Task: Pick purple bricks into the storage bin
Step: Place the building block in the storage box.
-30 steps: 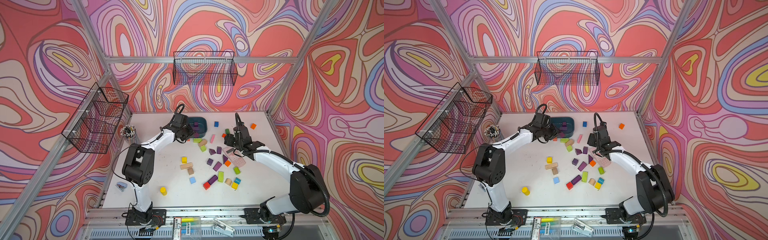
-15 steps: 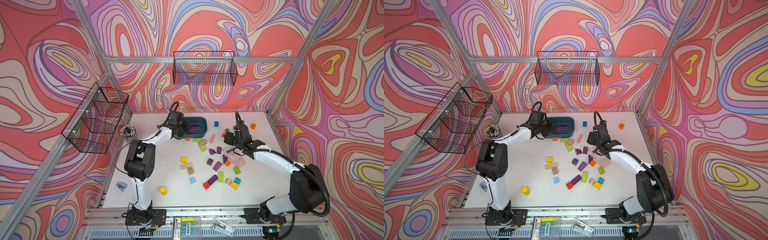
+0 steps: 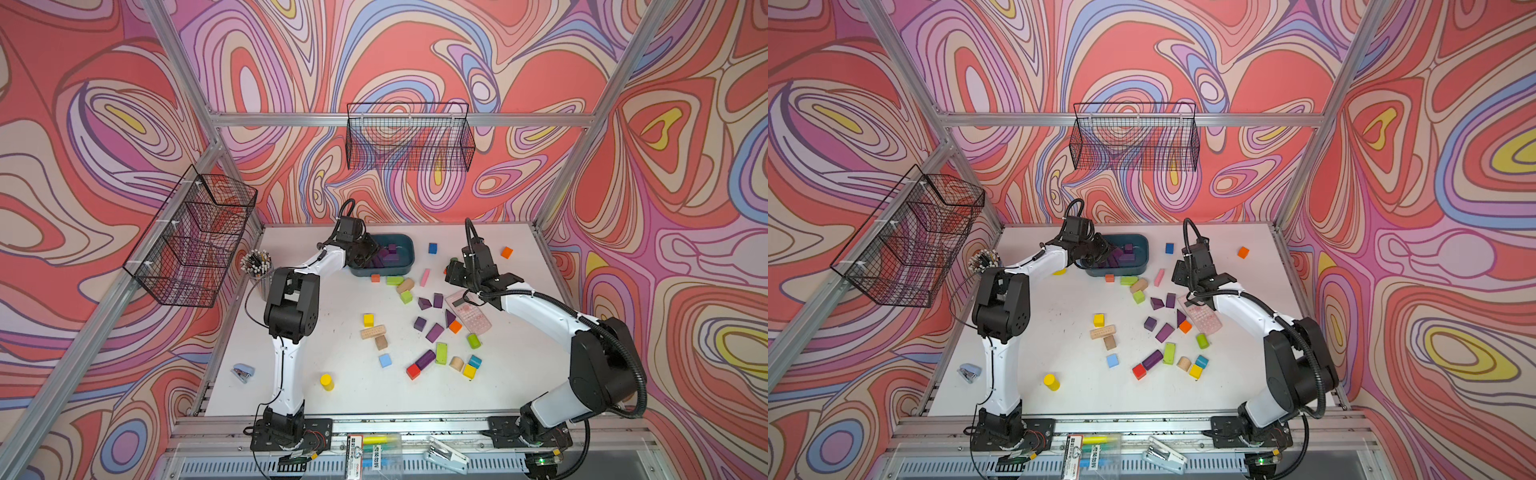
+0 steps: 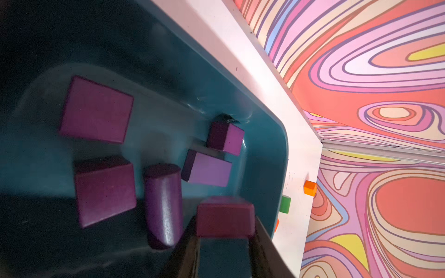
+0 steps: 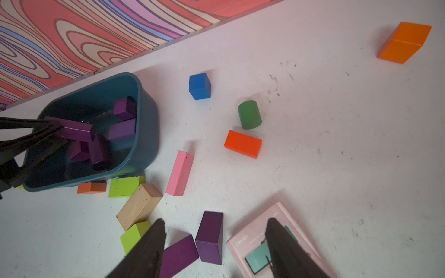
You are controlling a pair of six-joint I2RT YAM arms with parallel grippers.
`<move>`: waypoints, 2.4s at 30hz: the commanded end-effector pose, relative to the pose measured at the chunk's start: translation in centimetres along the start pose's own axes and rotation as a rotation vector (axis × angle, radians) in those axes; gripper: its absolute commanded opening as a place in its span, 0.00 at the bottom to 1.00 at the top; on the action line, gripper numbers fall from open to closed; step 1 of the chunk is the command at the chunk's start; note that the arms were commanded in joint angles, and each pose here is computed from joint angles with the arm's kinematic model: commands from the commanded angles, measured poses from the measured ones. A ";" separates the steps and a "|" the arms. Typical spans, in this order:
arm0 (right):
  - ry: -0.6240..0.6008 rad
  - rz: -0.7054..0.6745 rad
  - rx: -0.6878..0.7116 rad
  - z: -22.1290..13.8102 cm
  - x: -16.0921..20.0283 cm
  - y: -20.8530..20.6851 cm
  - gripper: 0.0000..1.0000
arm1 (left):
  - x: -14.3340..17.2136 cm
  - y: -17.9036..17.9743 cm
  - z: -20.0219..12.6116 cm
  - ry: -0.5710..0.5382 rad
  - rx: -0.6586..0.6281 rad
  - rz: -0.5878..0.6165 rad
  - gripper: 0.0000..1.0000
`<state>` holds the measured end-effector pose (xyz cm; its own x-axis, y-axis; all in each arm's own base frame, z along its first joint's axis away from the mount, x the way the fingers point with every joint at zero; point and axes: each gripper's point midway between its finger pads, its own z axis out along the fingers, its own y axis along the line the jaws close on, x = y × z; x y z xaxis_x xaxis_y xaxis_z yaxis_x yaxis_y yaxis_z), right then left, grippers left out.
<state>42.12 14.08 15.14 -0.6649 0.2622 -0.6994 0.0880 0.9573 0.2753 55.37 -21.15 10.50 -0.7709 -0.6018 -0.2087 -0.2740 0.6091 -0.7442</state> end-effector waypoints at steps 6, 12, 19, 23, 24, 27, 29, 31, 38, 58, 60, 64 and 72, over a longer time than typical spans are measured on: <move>-0.015 -0.001 0.016 0.5 -1.0 0.2 0.69 | -1.9 -0.4 1.0 -0.004 0.001 0.031 0.34; -0.023 -0.002 0.021 0.4 -1.1 0.1 0.69 | -1.9 0.1 1.6 0.008 -0.019 0.034 0.34; -0.016 -0.011 0.024 0.4 -1.2 0.2 0.69 | -1.9 0.8 1.9 0.017 -0.052 0.044 0.34; -0.013 -0.011 0.021 0.3 -1.1 0.2 0.69 | -2.0 1.0 1.9 0.016 -0.072 0.042 0.35; -0.013 -0.012 0.022 0.2 -1.0 0.1 0.69 | -2.0 1.1 1.9 0.015 -0.076 0.041 0.35; -0.010 -0.013 0.024 0.1 -0.9 0.0 0.69 | -2.3 1.0 1.5 0.007 -0.092 0.045 0.36; -0.011 -0.015 0.023 0.0 -0.9 0.0 0.69 | -2.3 1.2 1.3 0.005 -0.115 0.046 0.38; -0.011 -0.016 0.020 0.0 -0.9 0.1 0.69 | -2.3 1.1 1.0 0.009 -0.120 0.055 0.40; -0.016 -0.026 0.015 -0.1 -1.1 0.2 0.69 | -2.8 1.3 -0.4 -0.014 -0.175 0.084 0.52; -0.042 -0.001 -0.018 -0.6 -1.2 0.4 0.73 | -2.2 -0.3 -5.6 -0.063 -0.148 0.179 0.87; -0.042 0.002 -0.025 -0.7 -1.2 0.6 0.74 | -2.0 -0.4 -6.3 -0.070 -0.144 0.192 0.90; -0.033 0.008 -0.051 -0.6 -1.1 1.1 0.76 | -1.4 -1.1 -8.0 -0.091 -0.099 0.235 1.00; -0.002 0.007 -0.096 -0.4 -0.2 1.7 0.83 | 0.6 -1.5 -11.4 -0.112 -0.055 0.315 1.00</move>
<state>42.43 15.28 15.53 -0.6686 0.2580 -0.6975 0.0379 0.9485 0.3146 49.04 -16.80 16.34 -0.7842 -0.4529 -0.4241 -0.1345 0.7913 -0.5964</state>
